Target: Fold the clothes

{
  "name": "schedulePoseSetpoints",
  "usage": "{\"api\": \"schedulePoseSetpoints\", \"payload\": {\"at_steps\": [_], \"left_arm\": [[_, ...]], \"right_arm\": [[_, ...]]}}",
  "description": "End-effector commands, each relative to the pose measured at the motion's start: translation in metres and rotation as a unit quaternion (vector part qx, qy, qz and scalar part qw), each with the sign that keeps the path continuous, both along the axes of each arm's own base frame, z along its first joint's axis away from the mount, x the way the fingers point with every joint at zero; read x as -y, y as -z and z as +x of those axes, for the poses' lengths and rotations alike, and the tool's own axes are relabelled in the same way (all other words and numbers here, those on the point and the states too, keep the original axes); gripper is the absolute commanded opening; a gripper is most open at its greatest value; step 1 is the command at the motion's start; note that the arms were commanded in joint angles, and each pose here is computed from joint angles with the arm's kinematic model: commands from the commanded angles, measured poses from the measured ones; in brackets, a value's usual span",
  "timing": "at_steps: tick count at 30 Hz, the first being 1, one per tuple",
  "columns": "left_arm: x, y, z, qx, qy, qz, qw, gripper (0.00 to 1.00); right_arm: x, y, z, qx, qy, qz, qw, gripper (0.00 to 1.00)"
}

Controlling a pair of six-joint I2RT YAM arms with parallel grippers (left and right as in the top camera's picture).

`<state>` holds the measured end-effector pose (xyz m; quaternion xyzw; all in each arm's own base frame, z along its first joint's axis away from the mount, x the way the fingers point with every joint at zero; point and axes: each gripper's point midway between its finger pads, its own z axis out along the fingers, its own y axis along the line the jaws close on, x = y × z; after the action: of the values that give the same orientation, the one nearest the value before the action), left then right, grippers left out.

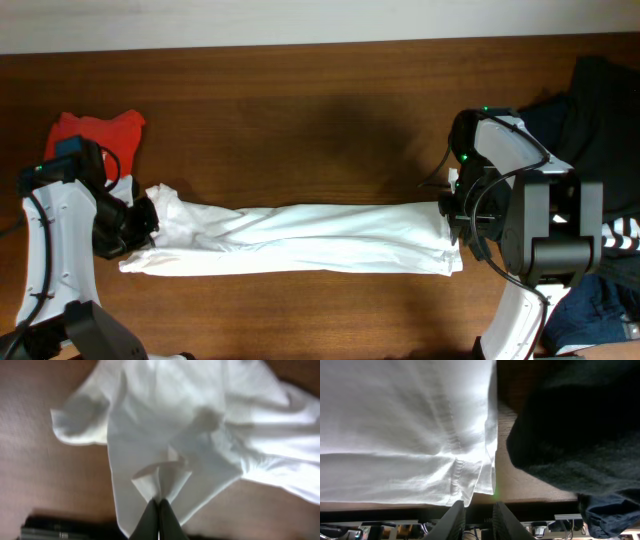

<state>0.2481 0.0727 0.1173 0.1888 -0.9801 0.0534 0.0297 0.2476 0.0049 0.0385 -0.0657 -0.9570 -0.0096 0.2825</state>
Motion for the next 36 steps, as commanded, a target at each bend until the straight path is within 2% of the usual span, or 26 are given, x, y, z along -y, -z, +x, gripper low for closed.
{"api": "schedulePoseSetpoints", "payload": {"at_steps": [1,4,6,13,15,20,24,27,29,31,33,36], "left_arm": [[-0.004,-0.002,0.022,0.051,-0.004,0.007,0.999,0.01],[-0.009,-0.003,0.052,0.114,-0.003,0.016,0.993,0.01],[-0.006,0.004,0.068,0.148,0.0,0.003,0.989,0.05],[0.014,0.062,0.055,0.123,0.024,-0.006,0.992,0.11],[0.005,0.066,0.058,0.13,0.023,0.019,0.991,0.11],[0.009,0.066,0.054,0.124,0.023,0.008,0.992,0.11],[-0.003,0.082,0.052,0.118,0.021,0.043,0.992,0.13],[-0.006,0.115,0.035,0.066,0.021,0.05,0.996,0.17],[0.0,0.122,0.035,0.062,0.022,0.031,0.997,0.17],[0.0,0.109,0.04,0.065,0.022,0.027,0.997,0.17],[-0.003,0.071,0.053,0.081,0.022,0.03,0.996,0.19],[-0.005,0.022,0.069,0.127,0.022,0.038,0.991,0.25]], "right_arm": [[0.004,-0.002,0.003,0.011,0.002,-0.01,1.0,0.23],[0.002,0.0,0.007,0.02,0.006,-0.005,1.0,0.23],[0.002,0.001,0.008,0.022,0.005,-0.005,1.0,0.23],[0.002,0.001,0.008,0.024,0.005,-0.005,1.0,0.24],[0.002,0.001,0.008,0.024,0.005,-0.005,1.0,0.24],[0.002,0.001,0.008,0.024,0.005,-0.005,1.0,0.24],[0.002,0.001,0.008,0.024,0.006,-0.005,1.0,0.24],[0.003,0.001,0.008,0.024,0.007,-0.005,1.0,0.24],[0.006,0.001,0.009,0.027,0.0,0.003,1.0,0.25],[0.014,0.003,0.012,0.034,0.01,0.01,0.999,0.3],[0.004,0.003,0.02,0.059,0.006,0.088,0.994,0.43],[-0.008,0.0,0.024,0.078,-0.01,0.151,0.985,0.43]]}}
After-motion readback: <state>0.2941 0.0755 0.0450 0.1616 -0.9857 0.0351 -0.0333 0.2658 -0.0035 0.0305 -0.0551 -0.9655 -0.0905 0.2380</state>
